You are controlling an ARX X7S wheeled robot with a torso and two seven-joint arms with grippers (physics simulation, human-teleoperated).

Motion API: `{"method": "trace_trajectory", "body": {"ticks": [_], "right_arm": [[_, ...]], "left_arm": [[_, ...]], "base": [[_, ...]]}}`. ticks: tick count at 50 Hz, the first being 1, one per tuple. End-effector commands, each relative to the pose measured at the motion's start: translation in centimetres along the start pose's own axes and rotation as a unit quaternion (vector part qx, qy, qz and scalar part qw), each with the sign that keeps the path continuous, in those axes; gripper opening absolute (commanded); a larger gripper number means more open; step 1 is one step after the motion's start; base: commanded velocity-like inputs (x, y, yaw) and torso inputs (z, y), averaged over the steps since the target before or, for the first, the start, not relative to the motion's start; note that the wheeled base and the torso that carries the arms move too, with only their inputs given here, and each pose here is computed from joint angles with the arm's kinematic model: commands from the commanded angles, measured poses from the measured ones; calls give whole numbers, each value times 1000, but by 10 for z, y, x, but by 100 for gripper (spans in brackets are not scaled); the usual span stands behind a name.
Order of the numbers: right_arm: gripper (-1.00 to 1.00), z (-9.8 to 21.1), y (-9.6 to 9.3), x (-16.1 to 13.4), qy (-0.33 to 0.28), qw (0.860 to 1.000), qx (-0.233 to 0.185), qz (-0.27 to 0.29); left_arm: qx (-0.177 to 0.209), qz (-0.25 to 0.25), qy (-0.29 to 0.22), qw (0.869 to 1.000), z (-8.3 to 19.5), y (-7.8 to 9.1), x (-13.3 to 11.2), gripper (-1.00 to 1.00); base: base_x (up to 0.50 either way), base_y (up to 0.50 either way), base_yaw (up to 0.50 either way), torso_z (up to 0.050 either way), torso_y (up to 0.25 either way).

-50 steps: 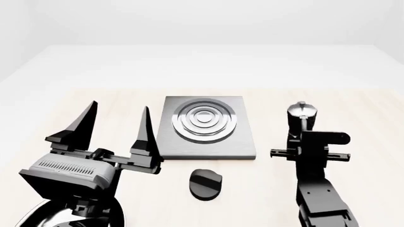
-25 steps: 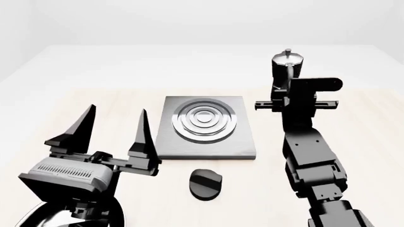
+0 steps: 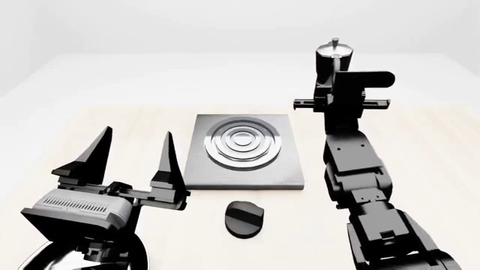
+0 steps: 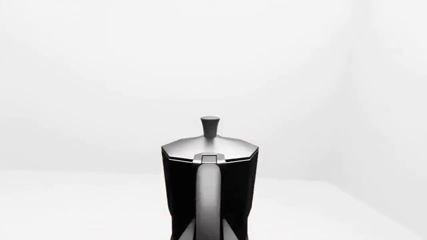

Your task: Turn on the stove and put the moka pot on it.

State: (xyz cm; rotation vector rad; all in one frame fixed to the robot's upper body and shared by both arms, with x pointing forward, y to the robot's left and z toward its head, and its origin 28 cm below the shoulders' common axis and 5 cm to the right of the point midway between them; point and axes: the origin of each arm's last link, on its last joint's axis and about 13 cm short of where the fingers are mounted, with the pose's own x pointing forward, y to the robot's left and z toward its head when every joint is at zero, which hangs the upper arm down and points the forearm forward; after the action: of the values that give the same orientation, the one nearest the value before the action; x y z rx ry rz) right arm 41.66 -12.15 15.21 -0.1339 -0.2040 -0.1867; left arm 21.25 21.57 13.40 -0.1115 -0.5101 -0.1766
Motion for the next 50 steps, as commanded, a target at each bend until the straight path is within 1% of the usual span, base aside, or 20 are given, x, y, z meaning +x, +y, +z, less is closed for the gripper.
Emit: {"method": "trace_trajectory", "body": {"ticks": [1, 6, 12, 14, 15, 20, 27, 28, 32, 39, 44, 46, 47, 50], "right_arm": [[-100, 20, 17, 9, -34, 999, 4, 20], [-100, 28, 32, 7, -40, 998, 21, 41], [-100, 31, 43, 5, -46, 996, 27, 67], [-100, 31, 48, 2, -50, 995, 27, 88], [-100, 29, 51, 0, -51, 993, 36, 98], [-100, 27, 59, -6, -57, 988, 49, 135], [-100, 32, 65, -13, -64, 981, 80, 167], [-100, 31, 66, -13, -64, 980, 77, 170], [-100, 26, 69, -17, -66, 977, 88, 183], [-100, 27, 75, -22, -73, 970, 102, 207], [-100, 28, 77, -22, -72, 968, 106, 216], [-100, 22, 79, -26, -73, 967, 108, 220], [-100, 29, 79, -25, -74, 966, 110, 222], [-100, 30, 80, -25, -76, 964, 116, 226]], "left_arm": [[1, 1, 0, 1000, 0, -1, -1, 100], [1, 3, 0, 1000, 1, 0, -2, 100], [-1, 5, 1, 1000, -1, 2, -4, 100], [-2, 6, 1, 1000, -2, 2, -4, 100], [-2, 6, 0, 1000, -2, 2, -4, 100], [-2, 6, 1, 1000, -2, 2, -4, 100], [-3, 7, 1, 1000, -3, 2, -5, 100], [-2, 7, 2, 1000, -3, 2, -5, 100], [-2, 7, 1, 1000, -2, 2, -5, 100], [-2, 6, 2, 1000, -3, 1, -4, 100], [-3, 7, 2, 1000, -3, 2, -4, 100], [-2, 7, 3, 1000, -3, 2, -5, 100], [-3, 7, 2, 1000, -3, 2, -5, 100], [-3, 8, 3, 1000, -3, 2, -5, 100]], "base": [[0, 0, 0, 0, 0], [0, 0, 0, 0, 2], [0, 0, 0, 0, 0], [0, 0, 0, 0, 5], [0, 0, 0, 0, 0], [0, 0, 0, 0, 0], [0, 0, 0, 0, 1], [0, 0, 0, 0, 0], [0, 0, 0, 0, 3], [0, 0, 0, 2, 1], [0, 0, 0, 0, 0], [0, 0, 0, 0, 0], [0, 0, -3, 0, 10], [0, 0, 0, 0, 0]]}}
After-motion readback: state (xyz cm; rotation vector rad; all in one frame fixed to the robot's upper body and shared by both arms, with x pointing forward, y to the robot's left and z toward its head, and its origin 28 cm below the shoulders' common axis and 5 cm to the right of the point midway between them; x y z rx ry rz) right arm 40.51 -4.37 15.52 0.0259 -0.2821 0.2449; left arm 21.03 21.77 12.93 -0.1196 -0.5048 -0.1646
